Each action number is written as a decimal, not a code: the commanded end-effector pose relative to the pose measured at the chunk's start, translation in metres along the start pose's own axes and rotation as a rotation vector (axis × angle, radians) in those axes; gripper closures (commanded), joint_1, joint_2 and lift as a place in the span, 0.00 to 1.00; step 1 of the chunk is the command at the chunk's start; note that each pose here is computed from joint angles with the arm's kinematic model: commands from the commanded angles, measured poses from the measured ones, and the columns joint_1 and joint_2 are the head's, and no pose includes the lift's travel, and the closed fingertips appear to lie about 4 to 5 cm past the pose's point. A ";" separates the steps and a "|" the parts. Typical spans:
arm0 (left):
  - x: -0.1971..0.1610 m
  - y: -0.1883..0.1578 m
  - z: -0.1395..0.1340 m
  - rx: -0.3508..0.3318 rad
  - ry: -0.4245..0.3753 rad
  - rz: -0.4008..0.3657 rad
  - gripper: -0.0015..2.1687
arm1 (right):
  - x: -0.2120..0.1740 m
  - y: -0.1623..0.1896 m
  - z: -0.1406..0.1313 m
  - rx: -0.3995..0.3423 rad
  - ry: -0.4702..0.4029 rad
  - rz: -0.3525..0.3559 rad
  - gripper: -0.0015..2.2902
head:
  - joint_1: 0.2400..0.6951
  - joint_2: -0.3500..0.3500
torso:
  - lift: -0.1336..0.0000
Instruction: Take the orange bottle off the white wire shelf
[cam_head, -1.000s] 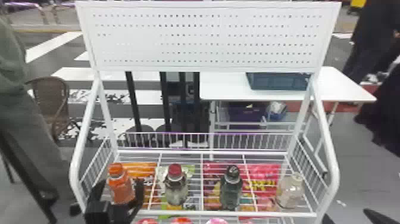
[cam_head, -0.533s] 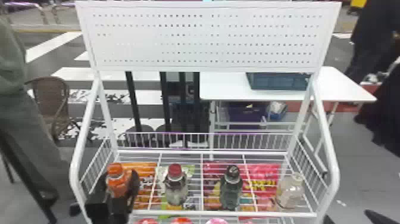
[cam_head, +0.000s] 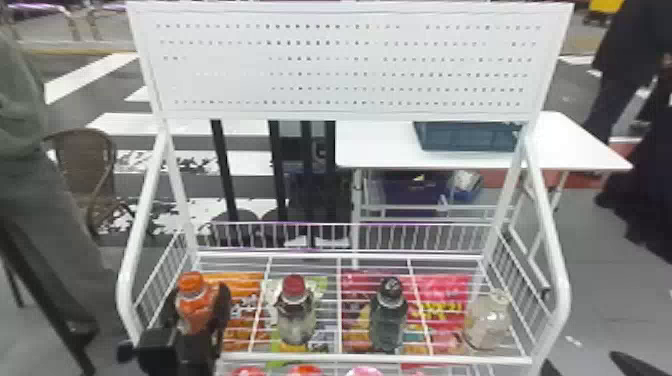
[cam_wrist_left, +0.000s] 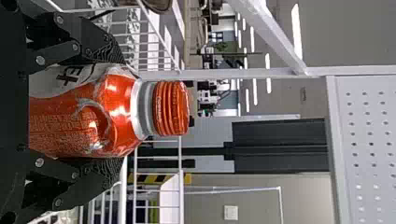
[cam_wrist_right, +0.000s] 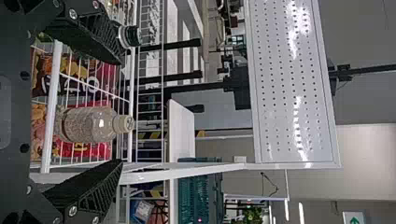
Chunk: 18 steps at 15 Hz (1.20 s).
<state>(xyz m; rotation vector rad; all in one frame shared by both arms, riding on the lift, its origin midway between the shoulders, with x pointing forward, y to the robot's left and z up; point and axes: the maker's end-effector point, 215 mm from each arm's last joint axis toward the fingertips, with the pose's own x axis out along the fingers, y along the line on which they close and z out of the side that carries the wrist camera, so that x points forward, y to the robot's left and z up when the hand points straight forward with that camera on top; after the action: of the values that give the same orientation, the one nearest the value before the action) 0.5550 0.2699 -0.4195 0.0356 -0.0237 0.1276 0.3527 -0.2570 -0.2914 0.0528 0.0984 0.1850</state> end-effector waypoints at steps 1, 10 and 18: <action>-0.014 -0.007 0.029 -0.022 -0.044 -0.016 0.32 | 0.000 0.000 0.000 0.000 0.000 0.001 0.07 | 0.57 0.50 | 1.00; -0.101 0.028 0.084 0.017 0.002 0.015 0.32 | 0.003 0.001 -0.004 0.006 0.002 0.007 0.07 | 0.57 0.50 | 1.00; -0.174 0.042 0.143 0.041 -0.041 0.014 0.32 | 0.002 0.005 -0.004 0.000 0.006 0.014 0.07 | 0.57 0.50 | 1.00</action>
<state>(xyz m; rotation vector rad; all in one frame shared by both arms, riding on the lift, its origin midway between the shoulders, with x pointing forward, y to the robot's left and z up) 0.3831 0.2844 -0.2849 0.0779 -0.0645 0.1424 0.3543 -0.2522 -0.2957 0.0553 0.1037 0.1982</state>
